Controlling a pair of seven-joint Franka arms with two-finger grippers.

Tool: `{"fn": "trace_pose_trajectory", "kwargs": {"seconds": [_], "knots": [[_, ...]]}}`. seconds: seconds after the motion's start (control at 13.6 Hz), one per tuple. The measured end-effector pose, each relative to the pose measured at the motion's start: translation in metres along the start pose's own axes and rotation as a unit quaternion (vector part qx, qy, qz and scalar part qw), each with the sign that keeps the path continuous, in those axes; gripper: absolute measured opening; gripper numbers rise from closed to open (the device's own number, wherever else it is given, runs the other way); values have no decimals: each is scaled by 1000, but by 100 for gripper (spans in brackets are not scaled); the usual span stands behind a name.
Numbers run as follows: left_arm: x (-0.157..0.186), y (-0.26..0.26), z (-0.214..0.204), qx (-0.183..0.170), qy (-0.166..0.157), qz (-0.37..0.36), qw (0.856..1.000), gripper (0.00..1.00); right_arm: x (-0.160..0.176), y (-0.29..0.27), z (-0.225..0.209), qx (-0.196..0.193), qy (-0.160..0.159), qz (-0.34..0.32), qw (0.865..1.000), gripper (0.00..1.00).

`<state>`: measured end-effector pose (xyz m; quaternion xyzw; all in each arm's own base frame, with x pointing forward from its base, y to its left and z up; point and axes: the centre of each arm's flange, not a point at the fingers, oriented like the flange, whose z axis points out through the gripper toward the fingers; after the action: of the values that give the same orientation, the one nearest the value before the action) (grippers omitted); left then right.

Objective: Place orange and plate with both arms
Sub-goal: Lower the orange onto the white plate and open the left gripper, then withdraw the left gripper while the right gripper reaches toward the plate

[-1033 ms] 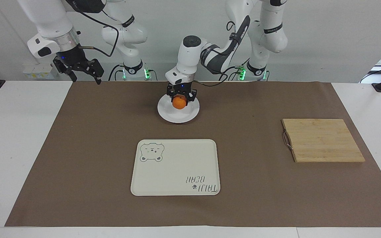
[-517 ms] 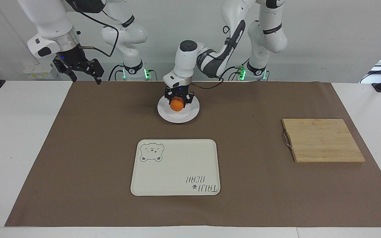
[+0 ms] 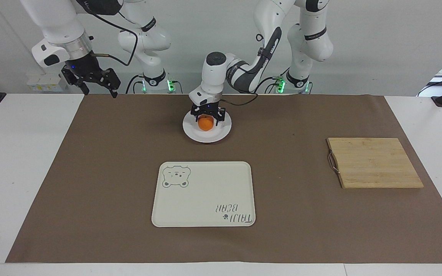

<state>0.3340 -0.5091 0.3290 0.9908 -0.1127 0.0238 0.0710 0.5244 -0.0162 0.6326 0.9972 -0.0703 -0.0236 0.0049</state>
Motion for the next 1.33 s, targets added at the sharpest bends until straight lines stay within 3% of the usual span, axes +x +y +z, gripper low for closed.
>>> {"fn": "trace_pose_trajectory", "kwargs": {"seconds": [0.3, 0.66, 1.03, 1.33], "knots": [[30, -29, -36, 5, 0, -35, 999, 100, 0, 0, 0, 0, 0, 0, 1000, 100], [94, -139, -105, 14, -7, -71, 997, 100, 0, 0, 0, 0, 0, 0, 1000, 100], [126, -266, -148, 20, -19, -56, 998, 100, 0, 0, 0, 0, 0, 0, 1000, 100], [130, -376, -213, 17, 18, -32, 999, 100, -1, 0, 0, 0, -3, 0, 1000, 100]]}}
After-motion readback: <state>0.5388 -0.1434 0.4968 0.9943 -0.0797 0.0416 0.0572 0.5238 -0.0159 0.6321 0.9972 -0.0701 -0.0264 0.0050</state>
